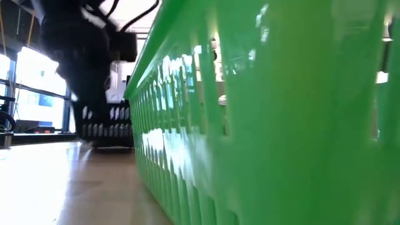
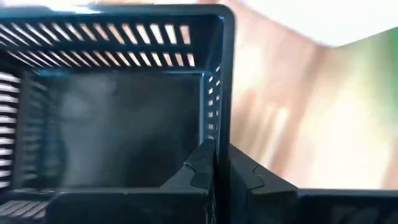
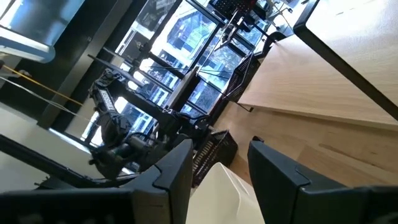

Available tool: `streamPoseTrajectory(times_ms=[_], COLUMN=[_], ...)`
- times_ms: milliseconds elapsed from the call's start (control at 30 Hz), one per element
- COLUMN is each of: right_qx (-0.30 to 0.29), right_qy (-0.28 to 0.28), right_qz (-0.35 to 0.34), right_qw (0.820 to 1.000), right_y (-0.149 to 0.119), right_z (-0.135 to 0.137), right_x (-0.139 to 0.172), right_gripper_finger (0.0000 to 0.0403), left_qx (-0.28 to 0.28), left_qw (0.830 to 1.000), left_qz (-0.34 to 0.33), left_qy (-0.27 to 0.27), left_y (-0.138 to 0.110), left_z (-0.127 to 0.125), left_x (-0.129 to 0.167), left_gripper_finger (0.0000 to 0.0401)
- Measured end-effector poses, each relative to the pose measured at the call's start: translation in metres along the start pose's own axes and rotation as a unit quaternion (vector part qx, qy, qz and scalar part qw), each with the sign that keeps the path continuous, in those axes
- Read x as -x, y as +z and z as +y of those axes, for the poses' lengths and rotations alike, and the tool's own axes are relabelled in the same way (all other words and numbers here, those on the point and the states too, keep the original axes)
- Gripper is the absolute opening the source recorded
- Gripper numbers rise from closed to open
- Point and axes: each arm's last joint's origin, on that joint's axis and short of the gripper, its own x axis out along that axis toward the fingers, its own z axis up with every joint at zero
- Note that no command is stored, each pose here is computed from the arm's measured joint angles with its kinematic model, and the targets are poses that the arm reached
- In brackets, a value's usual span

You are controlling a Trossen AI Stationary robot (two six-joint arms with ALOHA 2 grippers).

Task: Stack baskets on shelf by color
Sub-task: Put the middle black bin on the shelf

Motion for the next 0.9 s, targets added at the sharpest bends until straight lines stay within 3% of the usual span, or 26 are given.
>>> streamPoseTrajectory(times_ms=[267,467,667,900], right_qx=[0.000,0.000,0.001,0.001], right_qy=[0.000,0.000,0.000,0.000], right_qz=[0.000,0.000,-0.001,0.000], right_qw=[1.000,1.000,1.000,1.000], right_y=[0.000,0.000,0.000,0.000], right_z=[0.000,0.000,0.000,0.000], right_x=[0.000,0.000,0.000,0.000], right_gripper_finger=[0.0139,0.0139,0.0139,0.0139], left_qx=[-0.097,-0.179,-0.259,-0.270], left_qw=[0.994,0.981,0.957,0.951], left_qz=[-0.040,-0.075,-0.062,-0.009], left_qy=[-0.024,0.026,0.116,0.149], left_y=[0.038,0.063,0.080,0.097], left_z=[-0.021,-0.022,0.001,0.055], left_x=[0.034,0.058,0.064,0.048], left_gripper_finger=[0.0001,0.0001,0.0000,0.0000])
